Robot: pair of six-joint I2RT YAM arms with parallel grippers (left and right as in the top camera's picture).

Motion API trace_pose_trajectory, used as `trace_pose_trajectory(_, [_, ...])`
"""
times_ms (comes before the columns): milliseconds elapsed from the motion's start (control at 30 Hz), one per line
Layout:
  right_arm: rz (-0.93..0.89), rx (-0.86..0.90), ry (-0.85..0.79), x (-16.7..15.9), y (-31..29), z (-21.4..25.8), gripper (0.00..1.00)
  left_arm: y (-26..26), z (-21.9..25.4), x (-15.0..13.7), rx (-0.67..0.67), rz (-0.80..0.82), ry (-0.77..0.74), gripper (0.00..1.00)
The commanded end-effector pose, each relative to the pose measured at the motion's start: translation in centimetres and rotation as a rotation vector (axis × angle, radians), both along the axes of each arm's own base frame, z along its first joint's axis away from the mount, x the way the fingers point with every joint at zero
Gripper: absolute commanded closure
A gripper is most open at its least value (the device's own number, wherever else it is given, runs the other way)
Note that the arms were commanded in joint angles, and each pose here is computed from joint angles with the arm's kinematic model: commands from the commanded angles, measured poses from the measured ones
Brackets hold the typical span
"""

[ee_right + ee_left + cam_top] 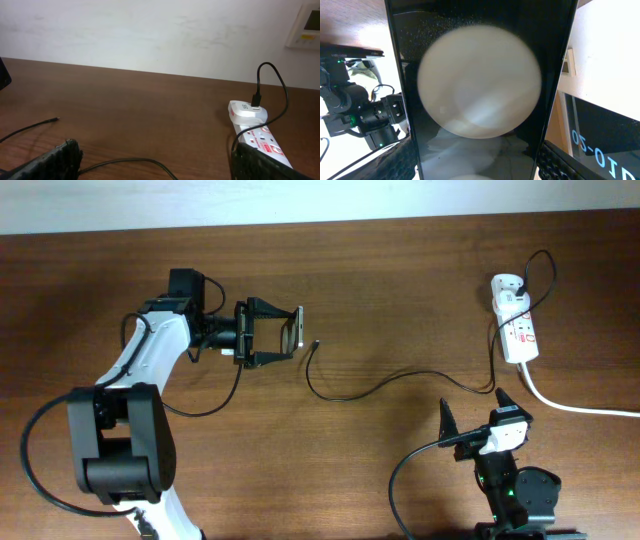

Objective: Plug charger to phone and switch on socket

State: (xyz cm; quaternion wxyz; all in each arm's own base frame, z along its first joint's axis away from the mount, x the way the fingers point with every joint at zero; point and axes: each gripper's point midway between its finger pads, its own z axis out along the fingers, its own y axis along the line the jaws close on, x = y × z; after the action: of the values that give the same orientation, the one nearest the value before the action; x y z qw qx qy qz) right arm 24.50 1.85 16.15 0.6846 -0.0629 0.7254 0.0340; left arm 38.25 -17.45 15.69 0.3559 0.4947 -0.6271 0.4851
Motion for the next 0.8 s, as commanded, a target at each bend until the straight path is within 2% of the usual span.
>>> trace_pose_trajectory(0, [0.002, 0.004, 0.003, -0.04, 0.07, -0.16, 0.01, -0.13, 1.4, 0.5, -0.038, -0.006, -0.029, 0.73])
trace_pose_trajectory(767, [0.002, 0.004, 0.003, -0.04, 0.08, -0.16, 0.01, 0.01, 0.9, 0.63, -0.008, 0.0, -0.029, 0.77])
